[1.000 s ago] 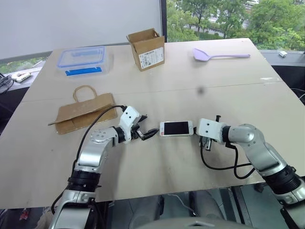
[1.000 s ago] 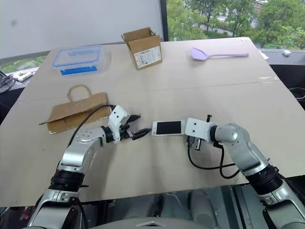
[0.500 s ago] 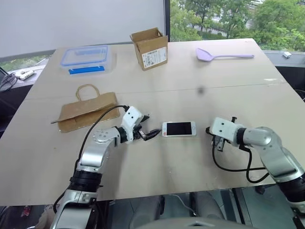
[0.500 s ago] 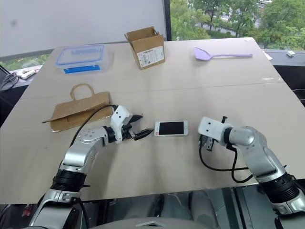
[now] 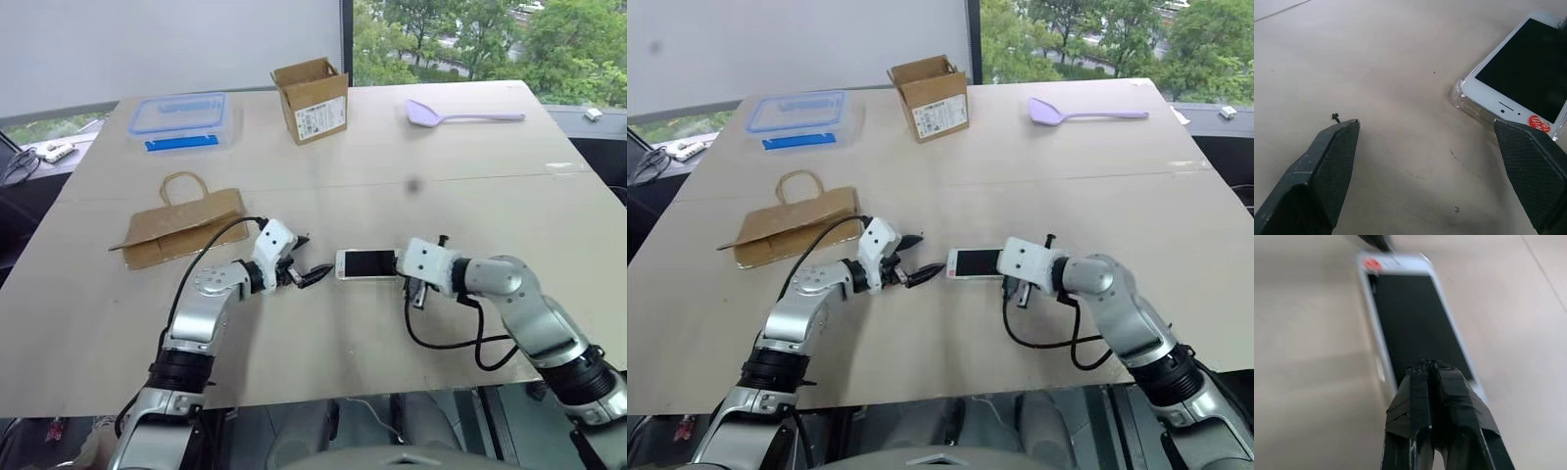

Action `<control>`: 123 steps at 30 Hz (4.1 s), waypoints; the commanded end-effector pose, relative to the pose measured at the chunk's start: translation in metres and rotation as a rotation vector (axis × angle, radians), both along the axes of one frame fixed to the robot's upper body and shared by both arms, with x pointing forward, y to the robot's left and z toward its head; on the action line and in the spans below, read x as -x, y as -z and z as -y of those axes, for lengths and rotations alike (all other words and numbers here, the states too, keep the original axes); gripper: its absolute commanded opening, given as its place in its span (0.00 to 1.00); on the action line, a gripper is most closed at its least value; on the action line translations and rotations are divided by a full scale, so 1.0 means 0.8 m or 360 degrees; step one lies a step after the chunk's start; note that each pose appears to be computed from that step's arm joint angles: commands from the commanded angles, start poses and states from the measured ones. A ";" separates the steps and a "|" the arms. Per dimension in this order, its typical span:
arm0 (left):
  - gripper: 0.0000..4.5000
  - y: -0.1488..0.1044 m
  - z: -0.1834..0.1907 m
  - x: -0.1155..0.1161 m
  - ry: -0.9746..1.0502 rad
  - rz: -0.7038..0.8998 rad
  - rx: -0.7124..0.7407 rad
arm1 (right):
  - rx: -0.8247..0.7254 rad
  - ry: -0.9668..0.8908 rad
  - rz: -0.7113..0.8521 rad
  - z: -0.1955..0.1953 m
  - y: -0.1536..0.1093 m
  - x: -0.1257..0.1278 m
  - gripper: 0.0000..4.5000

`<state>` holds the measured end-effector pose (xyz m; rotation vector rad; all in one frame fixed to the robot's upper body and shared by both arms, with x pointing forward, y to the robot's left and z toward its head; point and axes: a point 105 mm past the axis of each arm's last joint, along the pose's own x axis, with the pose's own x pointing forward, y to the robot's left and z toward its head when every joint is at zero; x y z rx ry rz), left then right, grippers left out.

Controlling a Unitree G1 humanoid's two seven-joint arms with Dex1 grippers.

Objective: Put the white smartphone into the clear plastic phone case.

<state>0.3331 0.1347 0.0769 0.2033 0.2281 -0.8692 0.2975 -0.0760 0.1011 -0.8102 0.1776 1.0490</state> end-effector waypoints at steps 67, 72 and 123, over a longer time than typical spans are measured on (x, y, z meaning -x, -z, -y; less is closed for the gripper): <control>0.54 0.019 0.013 0.004 0.0232 -0.0036 -0.0061 | -0.0363 0.0150 -0.0067 0.007 -0.033 0.002 0.00; 0.06 0.026 0.012 0.012 0.0255 -0.0052 -0.0031 | -0.0365 0.0144 -0.0063 0.006 -0.033 0.002 0.00; 0.01 0.028 0.078 0.025 0.0307 -0.0143 0.0053 | 0.0208 0.0267 -0.0969 0.046 0.118 0.031 0.00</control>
